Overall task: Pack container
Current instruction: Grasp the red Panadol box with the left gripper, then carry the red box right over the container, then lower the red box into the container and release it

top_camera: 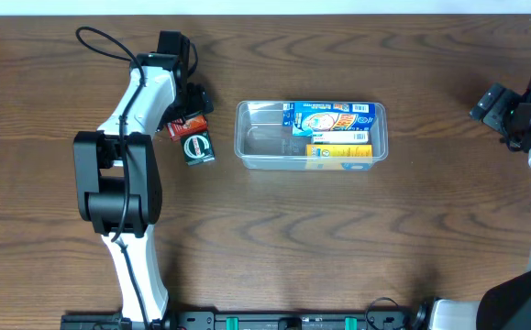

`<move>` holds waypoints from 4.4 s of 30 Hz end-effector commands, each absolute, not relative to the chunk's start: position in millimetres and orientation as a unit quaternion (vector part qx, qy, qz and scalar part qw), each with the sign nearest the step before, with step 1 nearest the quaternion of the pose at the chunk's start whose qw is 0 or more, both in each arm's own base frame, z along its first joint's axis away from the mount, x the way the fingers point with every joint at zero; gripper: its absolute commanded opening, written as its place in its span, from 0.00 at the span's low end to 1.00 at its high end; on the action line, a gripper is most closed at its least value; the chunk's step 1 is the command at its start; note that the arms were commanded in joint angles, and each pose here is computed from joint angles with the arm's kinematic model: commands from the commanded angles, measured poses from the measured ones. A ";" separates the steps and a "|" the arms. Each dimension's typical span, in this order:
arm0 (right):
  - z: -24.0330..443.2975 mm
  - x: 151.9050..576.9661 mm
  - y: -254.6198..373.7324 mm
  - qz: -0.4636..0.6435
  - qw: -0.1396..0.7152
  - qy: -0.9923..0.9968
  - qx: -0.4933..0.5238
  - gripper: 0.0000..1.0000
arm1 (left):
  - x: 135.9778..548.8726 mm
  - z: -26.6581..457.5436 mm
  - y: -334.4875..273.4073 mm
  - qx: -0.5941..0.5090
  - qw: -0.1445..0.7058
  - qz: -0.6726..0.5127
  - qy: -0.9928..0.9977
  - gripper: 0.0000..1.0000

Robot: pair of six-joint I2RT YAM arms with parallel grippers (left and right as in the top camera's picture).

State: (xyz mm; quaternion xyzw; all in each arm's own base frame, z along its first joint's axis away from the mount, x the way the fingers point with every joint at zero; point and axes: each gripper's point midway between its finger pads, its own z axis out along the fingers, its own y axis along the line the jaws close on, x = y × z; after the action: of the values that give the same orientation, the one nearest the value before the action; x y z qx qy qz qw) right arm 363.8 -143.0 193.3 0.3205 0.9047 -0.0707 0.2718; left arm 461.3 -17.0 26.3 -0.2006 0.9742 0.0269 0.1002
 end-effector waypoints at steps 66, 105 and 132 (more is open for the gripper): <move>196.2 363.5 -146.6 -0.073 0.275 0.900 0.330 0.99 | 394.4 136.4 -219.2 0.006 0.167 -0.038 0.985 0.81; 196.2 363.5 -146.6 -0.073 0.275 0.900 0.330 0.99 | 385.4 40.5 -226.4 0.002 0.077 0.014 0.997 0.82; 196.2 363.5 -146.6 -0.073 0.275 0.900 0.330 0.99 | 386.0 43.1 -226.8 0.004 0.079 0.014 0.997 0.97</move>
State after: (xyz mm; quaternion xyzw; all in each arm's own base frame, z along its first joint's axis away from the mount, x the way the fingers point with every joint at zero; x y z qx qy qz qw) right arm 363.8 -143.0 193.3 0.3205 0.9047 -0.0707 0.2718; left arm 385.2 -230.0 41.6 0.0049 0.9969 0.0089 0.0778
